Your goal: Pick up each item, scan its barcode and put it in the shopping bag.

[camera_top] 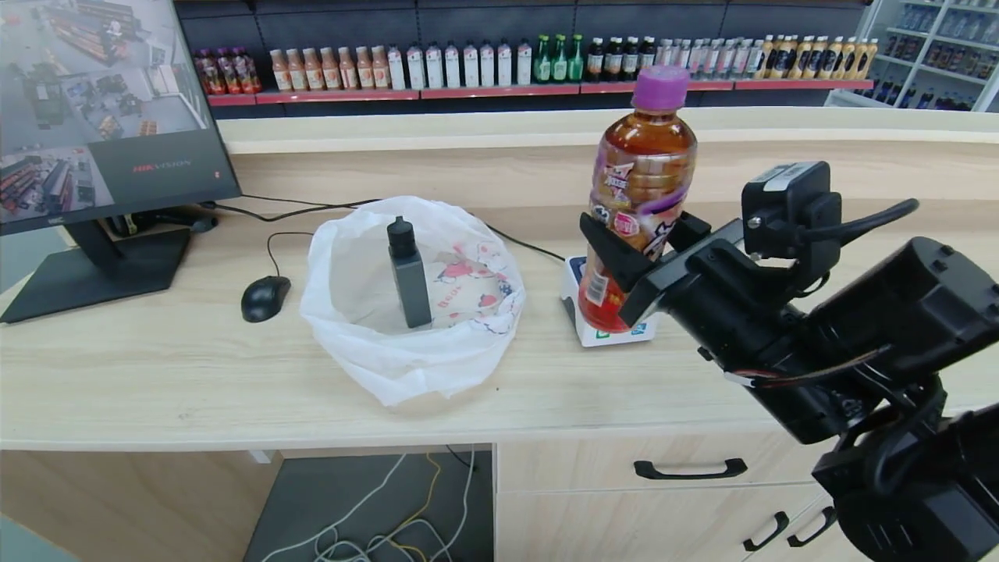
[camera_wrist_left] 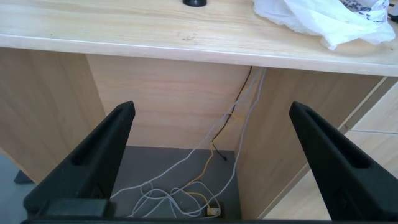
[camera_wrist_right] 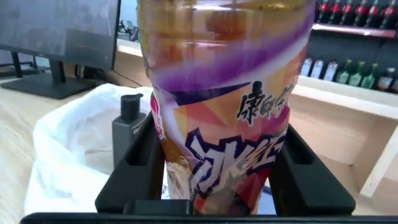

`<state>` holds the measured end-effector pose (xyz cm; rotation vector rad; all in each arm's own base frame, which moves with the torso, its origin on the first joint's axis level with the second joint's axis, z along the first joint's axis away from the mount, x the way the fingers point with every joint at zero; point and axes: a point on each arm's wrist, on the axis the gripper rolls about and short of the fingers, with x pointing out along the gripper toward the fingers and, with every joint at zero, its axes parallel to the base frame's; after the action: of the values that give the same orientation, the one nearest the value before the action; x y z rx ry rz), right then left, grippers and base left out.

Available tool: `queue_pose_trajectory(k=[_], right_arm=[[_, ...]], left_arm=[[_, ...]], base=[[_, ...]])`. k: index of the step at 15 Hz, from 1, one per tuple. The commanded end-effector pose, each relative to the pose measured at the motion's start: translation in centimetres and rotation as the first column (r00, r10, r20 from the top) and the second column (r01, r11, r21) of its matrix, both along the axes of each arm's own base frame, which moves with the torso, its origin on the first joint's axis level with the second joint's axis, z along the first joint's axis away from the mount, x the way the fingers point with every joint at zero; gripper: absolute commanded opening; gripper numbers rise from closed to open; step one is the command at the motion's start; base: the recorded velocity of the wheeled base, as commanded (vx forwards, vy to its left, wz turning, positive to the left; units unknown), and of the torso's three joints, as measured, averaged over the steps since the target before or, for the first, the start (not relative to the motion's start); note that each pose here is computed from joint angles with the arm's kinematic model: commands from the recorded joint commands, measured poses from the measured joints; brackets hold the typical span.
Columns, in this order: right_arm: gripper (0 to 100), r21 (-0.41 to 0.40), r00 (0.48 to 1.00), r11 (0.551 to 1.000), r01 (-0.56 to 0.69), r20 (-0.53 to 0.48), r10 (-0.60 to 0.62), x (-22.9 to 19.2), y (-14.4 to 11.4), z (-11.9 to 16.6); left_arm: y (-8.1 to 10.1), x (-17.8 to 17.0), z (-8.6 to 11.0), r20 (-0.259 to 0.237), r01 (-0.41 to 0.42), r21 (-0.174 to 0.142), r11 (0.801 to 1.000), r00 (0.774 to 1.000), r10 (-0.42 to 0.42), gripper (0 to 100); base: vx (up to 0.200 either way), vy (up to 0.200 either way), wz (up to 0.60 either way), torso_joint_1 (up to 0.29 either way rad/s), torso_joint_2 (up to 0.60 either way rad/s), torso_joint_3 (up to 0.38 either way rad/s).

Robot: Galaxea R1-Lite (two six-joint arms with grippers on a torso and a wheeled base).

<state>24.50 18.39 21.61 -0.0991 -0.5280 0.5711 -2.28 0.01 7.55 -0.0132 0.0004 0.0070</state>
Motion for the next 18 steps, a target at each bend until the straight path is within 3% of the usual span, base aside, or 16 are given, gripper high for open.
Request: queue_pose_trajectory(k=[1, 5, 6, 9, 12, 15, 18], right_arm=[[0, -0.021, 0.999, 0.999, 0.028, 0.029, -0.027, 1.1, 0.2, 0.0], [0, -0.148, 0.941, 0.987, 0.067, 0.339, -0.013, 4.7, 2.4, 2.5], [0, -0.154, 0.938, 0.986, 0.065, 0.346, -0.008, 4.8, 2.5, 2.5], [0, -0.311, 0.886, 0.946, 0.096, 0.46, 0.061, 7.2, 0.5, 1.5], [0, -0.421, 0.862, 0.901, 0.107, 0.491, 0.128, 9.4, -2.5, 0.2], [0, -0.543, 0.798, 0.839, 0.027, 0.517, 0.309, 10.1, -2.3, -1.5], [0, -0.578, 0.769, 0.815, 0.028, 0.534, 0.353, 10.6, -2.9, -1.8]], left_arm=[[0.0, 0.0, 0.0, 0.0, -0.001, -0.001, 1.0, 1.0, 0.001, 100], [0.0, 0.0, 0.0, 0.0, -0.001, -0.001, 1.0, 1.0, 0.001, 100], [0.0, 0.0, 0.0, 0.0, -0.001, -0.001, 1.0, 1.0, 0.001, 100], [0.0, 0.0, 0.0, 0.0, -0.001, -0.001, 1.0, 1.0, 0.001, 100], [0.0, 0.0, 0.0, 0.0, -0.001, -0.001, 1.0, 1.0, 0.001, 100], [0.0, 0.0, 0.0, 0.0, -0.001, -0.001, 1.0, 1.0, 0.001, 100], [0.0, 0.0, 0.0, 0.0, -0.001, -0.001, 1.0, 1.0, 0.001, 100]], base=[[0.0, 0.0, 0.0, 0.0, 0.0, 0.0], [0.0, 0.0, 0.0, 0.0, 0.0, 0.0], [0.0, 0.0, 0.0, 0.0, 0.0, 0.0], [0.0, 0.0, 0.0, 0.0, 0.0, 0.0], [0.0, 0.0, 0.0, 0.0, 0.0, 0.0], [0.0, 0.0, 0.0, 0.0, 0.0, 0.0], [0.0, 0.0, 0.0, 0.0, 0.0, 0.0]])
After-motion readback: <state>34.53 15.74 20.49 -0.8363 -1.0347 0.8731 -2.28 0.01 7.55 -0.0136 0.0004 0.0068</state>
